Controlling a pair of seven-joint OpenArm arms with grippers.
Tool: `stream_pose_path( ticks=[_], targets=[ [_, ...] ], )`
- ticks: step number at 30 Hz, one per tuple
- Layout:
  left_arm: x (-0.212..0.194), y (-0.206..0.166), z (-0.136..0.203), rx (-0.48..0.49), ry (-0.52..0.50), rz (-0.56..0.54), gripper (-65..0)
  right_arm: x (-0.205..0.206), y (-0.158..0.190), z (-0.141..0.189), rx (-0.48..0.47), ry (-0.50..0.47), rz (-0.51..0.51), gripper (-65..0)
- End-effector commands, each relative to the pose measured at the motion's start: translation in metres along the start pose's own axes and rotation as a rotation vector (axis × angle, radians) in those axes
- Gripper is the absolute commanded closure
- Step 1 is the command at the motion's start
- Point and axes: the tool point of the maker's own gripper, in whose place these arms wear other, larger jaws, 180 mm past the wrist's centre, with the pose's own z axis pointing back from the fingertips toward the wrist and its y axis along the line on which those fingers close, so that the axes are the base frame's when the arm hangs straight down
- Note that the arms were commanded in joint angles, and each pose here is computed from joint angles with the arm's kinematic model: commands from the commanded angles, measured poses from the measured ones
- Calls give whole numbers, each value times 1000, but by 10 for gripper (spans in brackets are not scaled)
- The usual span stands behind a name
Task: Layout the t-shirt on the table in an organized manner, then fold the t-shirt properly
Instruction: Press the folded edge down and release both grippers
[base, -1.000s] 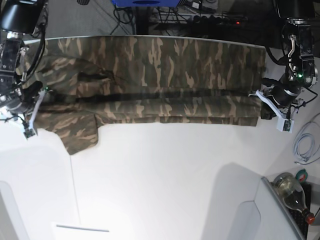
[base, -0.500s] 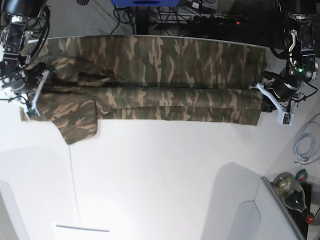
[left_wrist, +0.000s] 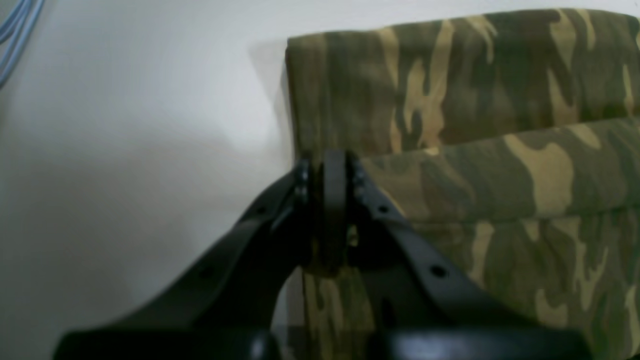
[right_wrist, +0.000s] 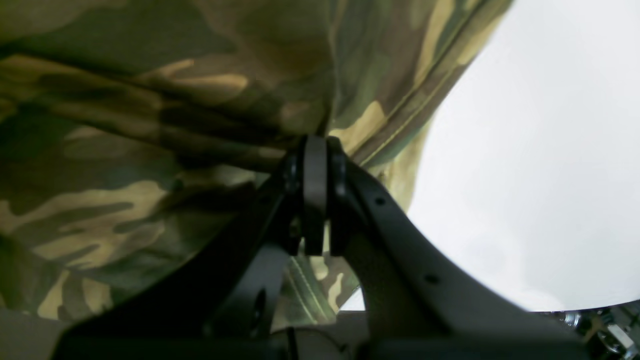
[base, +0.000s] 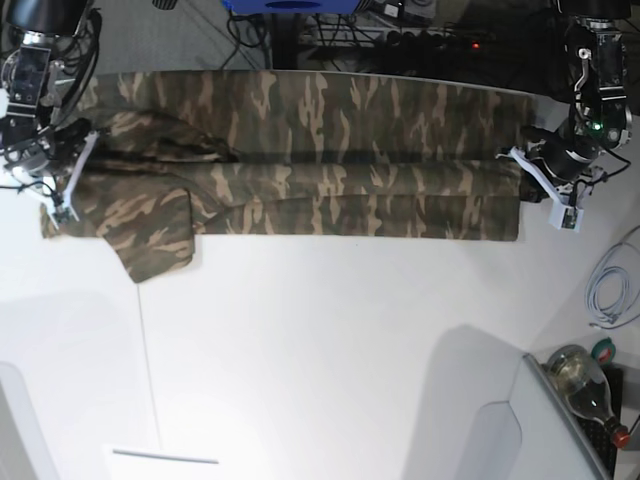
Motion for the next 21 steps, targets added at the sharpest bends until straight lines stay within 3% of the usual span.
stream_pose_path(
  ticks=[1,7,11,15,19,21],
  targets=[
    [8,13,3,33,-21,-13,0,3,-16,3,-43,-6,3,0],
    [-1,16,1,36,3,-2,0,4,-14,1,-34,-21,-1,-8],
    [1,15,1,34,-2,-3,0,3,-16,5,-45,-6,2,-135],
    [2,16,2,39,-7,-2,0,23,-23,32,-104,-79,-21,-249],
    [1,16,2,44,-14,24,-309,68,-23,69,-157,-233,-18,-285],
    [3,23,5,62,-27,50,-423,102,-11,71,-132,-294,33,-317]
  ],
)
